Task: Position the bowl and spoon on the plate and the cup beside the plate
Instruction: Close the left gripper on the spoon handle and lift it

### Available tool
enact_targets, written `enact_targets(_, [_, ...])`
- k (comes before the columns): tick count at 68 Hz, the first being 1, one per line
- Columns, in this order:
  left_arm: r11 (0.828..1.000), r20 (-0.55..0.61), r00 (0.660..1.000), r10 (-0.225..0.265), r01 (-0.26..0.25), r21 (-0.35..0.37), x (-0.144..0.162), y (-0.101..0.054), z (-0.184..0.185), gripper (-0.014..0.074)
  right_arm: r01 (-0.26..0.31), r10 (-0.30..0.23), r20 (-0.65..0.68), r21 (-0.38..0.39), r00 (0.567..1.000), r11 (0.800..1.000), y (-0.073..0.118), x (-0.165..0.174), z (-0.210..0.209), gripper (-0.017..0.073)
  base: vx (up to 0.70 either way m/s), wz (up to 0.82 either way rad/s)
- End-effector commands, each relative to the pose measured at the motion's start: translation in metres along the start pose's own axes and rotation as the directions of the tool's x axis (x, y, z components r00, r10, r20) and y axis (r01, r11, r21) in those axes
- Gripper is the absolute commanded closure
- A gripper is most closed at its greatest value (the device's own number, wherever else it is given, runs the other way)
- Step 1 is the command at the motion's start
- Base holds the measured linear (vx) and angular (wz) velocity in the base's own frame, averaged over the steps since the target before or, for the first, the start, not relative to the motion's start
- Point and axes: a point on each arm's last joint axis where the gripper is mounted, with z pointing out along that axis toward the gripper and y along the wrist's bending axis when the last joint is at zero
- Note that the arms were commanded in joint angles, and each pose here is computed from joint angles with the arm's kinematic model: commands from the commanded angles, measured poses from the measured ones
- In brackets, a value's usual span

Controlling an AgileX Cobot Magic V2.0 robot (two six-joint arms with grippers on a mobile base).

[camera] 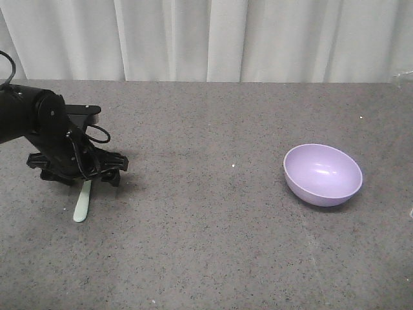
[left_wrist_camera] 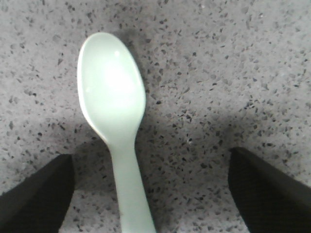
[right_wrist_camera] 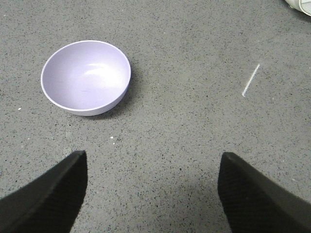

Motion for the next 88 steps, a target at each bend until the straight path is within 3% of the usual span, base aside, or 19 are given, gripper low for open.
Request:
enact_targets(1, [1.0, 0.097, 0.995, -0.012, 0.01, 0.02, -0.0104, -0.0042, -0.0207, -0.0009, 0.006, -0.006, 0.09, 0.002, 0.996, 1.0, -0.0006, -0.0125, -0.0058, 0.0011, 0.0, 0.0])
enact_targets(21, [1.0, 0.082, 0.997, -0.016, 0.015, 0.022, -0.0098, -0.0045, -0.016, 0.0043, 0.006, -0.006, 0.09, 0.002, 0.996, 1.0, -0.0006, -0.0125, -0.0058, 0.0011, 0.0, 0.0])
enact_targets(34, [1.0, 0.079, 0.997, -0.016, 0.015, 0.021, -0.0096, -0.0044, -0.016, 0.0125, 0.006, -0.006, 0.09, 0.002, 0.996, 1.0, -0.0006, -0.0125, -0.0058, 0.0011, 0.0, 0.0])
enact_targets(74, [1.0, 0.058, 0.998, -0.011, 0.011, 0.011, -0.0076, -0.0035, -0.0162, 0.0604, 0.006, -0.006, 0.09, 0.002, 0.996, 1.0, -0.0006, -0.0125, -0.0058, 0.0011, 0.0, 0.0])
enact_targets(88, [1.0, 0.071, 0.997, -0.012, 0.011, 0.014, -0.0076, -0.0035, -0.0221, 0.0601, 0.006, -0.006, 0.09, 0.002, 0.996, 1.0, -0.0006, -0.0125, -0.0058, 0.0011, 0.0, 0.0])
